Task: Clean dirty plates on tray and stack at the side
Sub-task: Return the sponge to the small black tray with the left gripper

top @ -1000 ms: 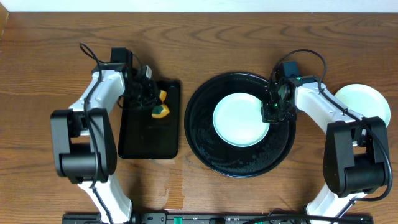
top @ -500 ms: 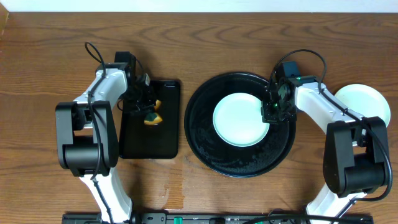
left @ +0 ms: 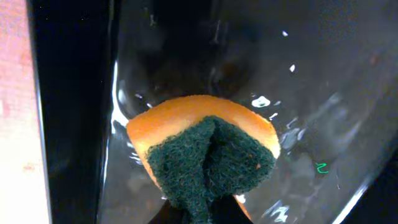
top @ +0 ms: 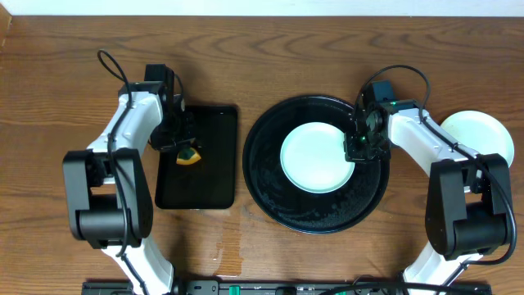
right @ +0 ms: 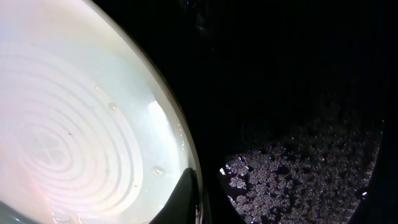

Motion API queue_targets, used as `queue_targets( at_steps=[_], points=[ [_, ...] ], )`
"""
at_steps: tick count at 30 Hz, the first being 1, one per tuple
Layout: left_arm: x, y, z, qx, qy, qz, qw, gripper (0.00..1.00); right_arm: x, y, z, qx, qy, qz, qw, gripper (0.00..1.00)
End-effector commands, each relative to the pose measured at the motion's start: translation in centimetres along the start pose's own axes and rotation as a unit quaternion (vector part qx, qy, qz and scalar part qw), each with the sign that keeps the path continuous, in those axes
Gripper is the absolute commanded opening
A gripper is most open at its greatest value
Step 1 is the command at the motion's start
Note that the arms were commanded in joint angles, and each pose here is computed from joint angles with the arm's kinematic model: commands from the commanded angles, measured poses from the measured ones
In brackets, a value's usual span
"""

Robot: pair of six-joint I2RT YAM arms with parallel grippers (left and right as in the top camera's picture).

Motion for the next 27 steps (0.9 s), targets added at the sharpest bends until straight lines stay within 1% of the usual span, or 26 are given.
queue_targets(
  at_steps=[1,8,10,11,14,17,19,21,27],
  points=[
    [-0.2,-0.6,0.9,0.008,0.012,-0.011,1.0,0.07,-0.6,-0.7,0.8,0.006,0.011,0.037,0.999,0.02],
    [-2.5,-2.6,2.2,-0.03,0.012,-0.011,0.999,0.08,-0.6,-0.7,0.8,0.006,0.011,0.037,0.999,0.01],
    [-3.0,-3.1,2.5,-0.039,0.009,-0.01,0.999,0.08,-0.6,-0.7,0.8,0.006,0.012,0.037,0.999,0.01],
    [-3.3,-3.5,2.6,-0.045,0.006,-0.009,0.999,0.11,-0.6,-0.7,0.9,0.006,0.012,0.037,0.999,0.01],
    [-3.5,-4.4,2.5,-0.059,-0.004,-0.006,0.998,0.11,-0.6,-0.7,0.9,0.005,0.013,0.037,0.999,0.01],
    [-3.6,-5.4,2.0,-0.079,-0.023,0.001,0.997,0.11,-0.6,-0.7,0.9,0.003,0.013,0.038,0.999,0.01],
    [-3.6,-6.5,1.6,-0.11,-0.039,0.019,0.993,0.11,-0.6,-0.7,0.9,0.003,0.013,0.038,0.999,0.01],
    [-3.5,-7.3,1.2,-0.125,-0.056,0.033,0.99,0.11,-0.6,-0.7,0.9,0.003,0.013,0.038,0.999,0.01],
    [-3.2,-8.2,-0.7,-0.135,-0.113,0.044,0.983,0.12,-0.6,-0.7,0.9,0.003,0.014,0.037,0.999,0.01]
  ],
)
Point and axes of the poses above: each gripper's point midway between its finger pads, its own x axis back along the fingers, its own y axis along the line the jaws close on, z = x × y, the point moved 7 cm from there along x, back along the fingers, and after that the axes turned 6 degrees about -x, right-handed, at the moved point
